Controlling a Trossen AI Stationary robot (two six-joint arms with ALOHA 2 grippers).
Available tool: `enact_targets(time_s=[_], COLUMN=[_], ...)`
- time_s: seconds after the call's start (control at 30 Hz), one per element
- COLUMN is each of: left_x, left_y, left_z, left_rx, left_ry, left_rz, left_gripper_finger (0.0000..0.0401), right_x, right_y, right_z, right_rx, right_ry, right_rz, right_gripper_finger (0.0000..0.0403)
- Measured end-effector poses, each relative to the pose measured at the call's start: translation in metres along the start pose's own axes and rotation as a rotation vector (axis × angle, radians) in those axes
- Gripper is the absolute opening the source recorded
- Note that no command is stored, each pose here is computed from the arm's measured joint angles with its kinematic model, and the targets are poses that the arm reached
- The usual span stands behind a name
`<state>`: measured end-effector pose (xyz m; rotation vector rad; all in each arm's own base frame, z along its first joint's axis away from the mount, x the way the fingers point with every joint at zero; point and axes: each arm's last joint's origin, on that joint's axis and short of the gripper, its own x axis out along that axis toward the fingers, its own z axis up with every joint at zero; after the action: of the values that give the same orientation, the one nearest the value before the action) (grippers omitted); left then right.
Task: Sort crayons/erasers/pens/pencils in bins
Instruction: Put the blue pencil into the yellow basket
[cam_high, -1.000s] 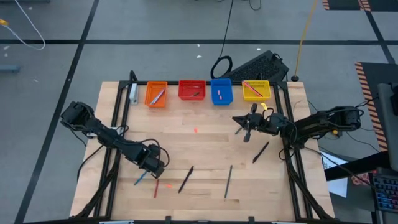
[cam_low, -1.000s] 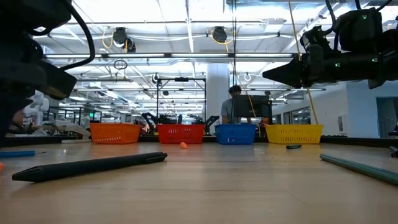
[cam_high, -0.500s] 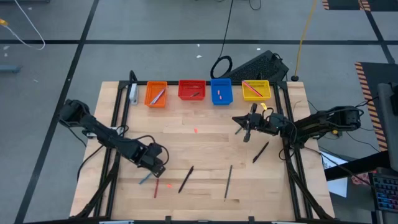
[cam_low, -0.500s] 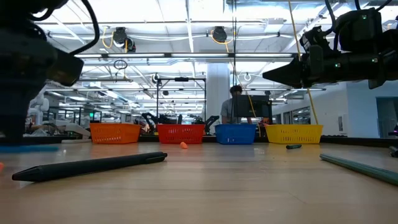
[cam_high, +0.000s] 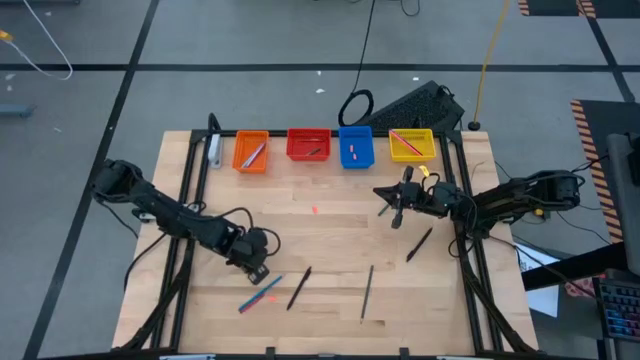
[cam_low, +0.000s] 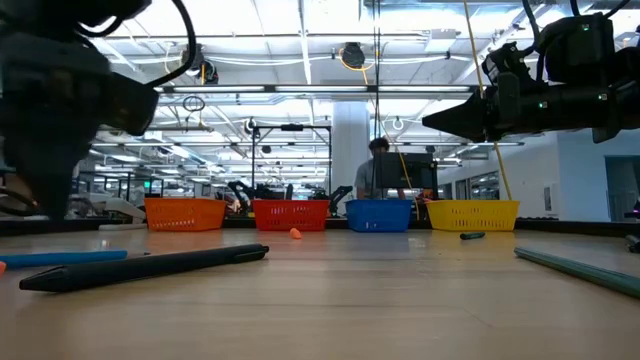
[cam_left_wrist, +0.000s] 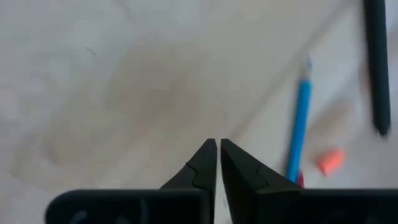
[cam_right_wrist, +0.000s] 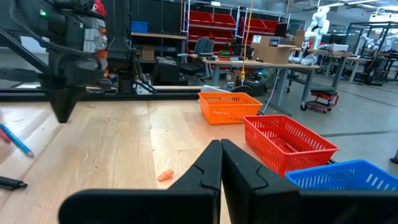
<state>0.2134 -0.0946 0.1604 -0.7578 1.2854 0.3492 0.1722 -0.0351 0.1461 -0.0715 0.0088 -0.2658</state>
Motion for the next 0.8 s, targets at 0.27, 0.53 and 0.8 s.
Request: enact_targets(time_s=[0.27,0.53,0.8], left_x=[0.0,0.0,0.016], left_y=[-0.015,-0.038,-0.061], left_z=[-0.029,-0.049,-0.049], left_rx=[0.163,0.124,0.131], left_ry=[0.06,0.027,0.054], left_rz=[-0.062,-0.095,0.103], left_gripper_finger=[0.0096,0.0139,0.0123], right_x=[0.0,0.0,0.0], right_y=[0.0,0.0,0.0], right_z=[0.0,0.0,0.0], right_rx=[0.0,0.0,0.0], right_ry=[0.0,0.0,0.0], right_rz=[0.0,0.0,0.0], right_gripper_finger=[0.0,0.0,0.0])
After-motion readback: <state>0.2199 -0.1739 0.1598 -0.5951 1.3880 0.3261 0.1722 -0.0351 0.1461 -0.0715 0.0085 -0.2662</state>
